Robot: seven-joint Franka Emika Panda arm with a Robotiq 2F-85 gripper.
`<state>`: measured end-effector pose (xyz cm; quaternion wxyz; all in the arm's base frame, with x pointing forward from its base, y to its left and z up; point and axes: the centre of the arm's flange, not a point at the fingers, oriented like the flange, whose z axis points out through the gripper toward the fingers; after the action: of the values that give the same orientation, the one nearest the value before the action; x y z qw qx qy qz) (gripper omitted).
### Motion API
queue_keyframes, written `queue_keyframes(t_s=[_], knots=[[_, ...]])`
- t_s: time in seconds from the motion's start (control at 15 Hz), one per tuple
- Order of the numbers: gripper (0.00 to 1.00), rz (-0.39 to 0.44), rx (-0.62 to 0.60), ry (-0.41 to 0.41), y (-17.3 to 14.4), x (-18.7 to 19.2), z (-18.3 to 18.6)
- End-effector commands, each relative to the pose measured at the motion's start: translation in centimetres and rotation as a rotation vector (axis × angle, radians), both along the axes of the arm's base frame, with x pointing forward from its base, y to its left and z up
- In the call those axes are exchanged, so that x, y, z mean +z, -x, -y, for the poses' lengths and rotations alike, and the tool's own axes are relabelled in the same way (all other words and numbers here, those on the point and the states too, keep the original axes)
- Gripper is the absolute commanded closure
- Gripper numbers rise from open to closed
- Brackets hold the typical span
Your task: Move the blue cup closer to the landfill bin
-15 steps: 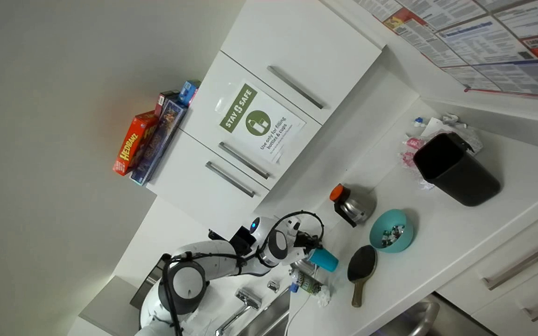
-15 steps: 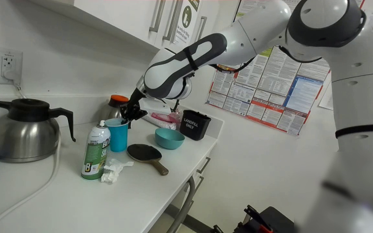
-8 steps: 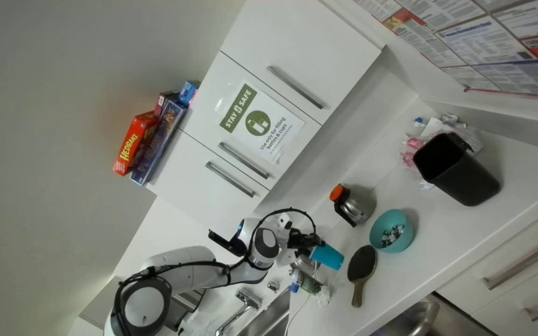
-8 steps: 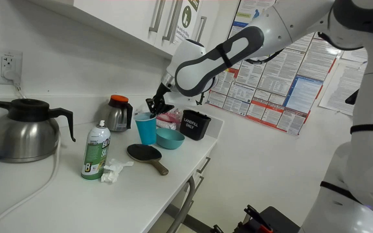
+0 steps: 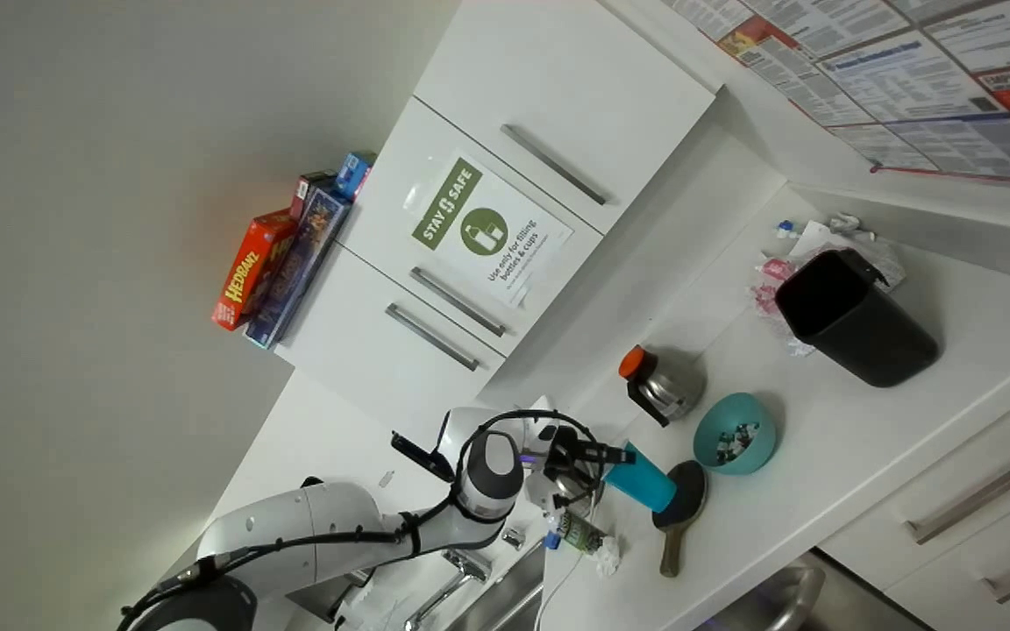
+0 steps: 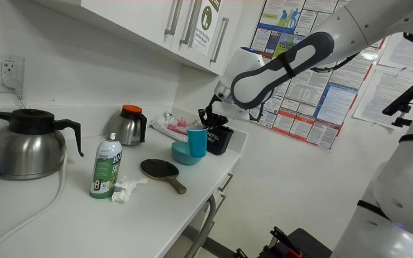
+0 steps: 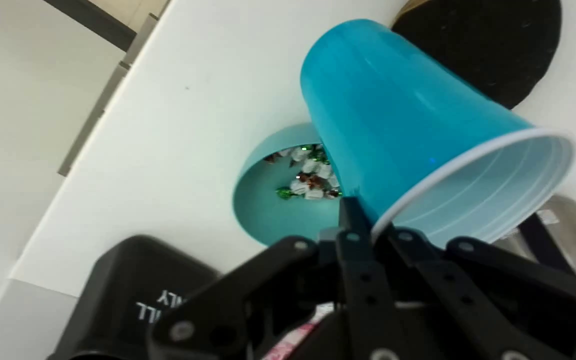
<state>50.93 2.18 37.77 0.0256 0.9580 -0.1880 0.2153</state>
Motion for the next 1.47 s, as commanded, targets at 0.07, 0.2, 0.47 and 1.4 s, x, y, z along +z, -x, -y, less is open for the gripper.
queue_keyframes(t_s=[0.07,0.2,0.47,1.4], knots=[[0.99,0.046,-0.243,0.025,3.3,0.2,5.7],[0.99,0.069,-0.327,0.079,3.8,0.2,7.5],[0.95,0.081,-0.321,0.096,2.8,0.3,8.7],[0.99,0.182,-0.472,-0.007,-3.7,-1.3,15.9]])
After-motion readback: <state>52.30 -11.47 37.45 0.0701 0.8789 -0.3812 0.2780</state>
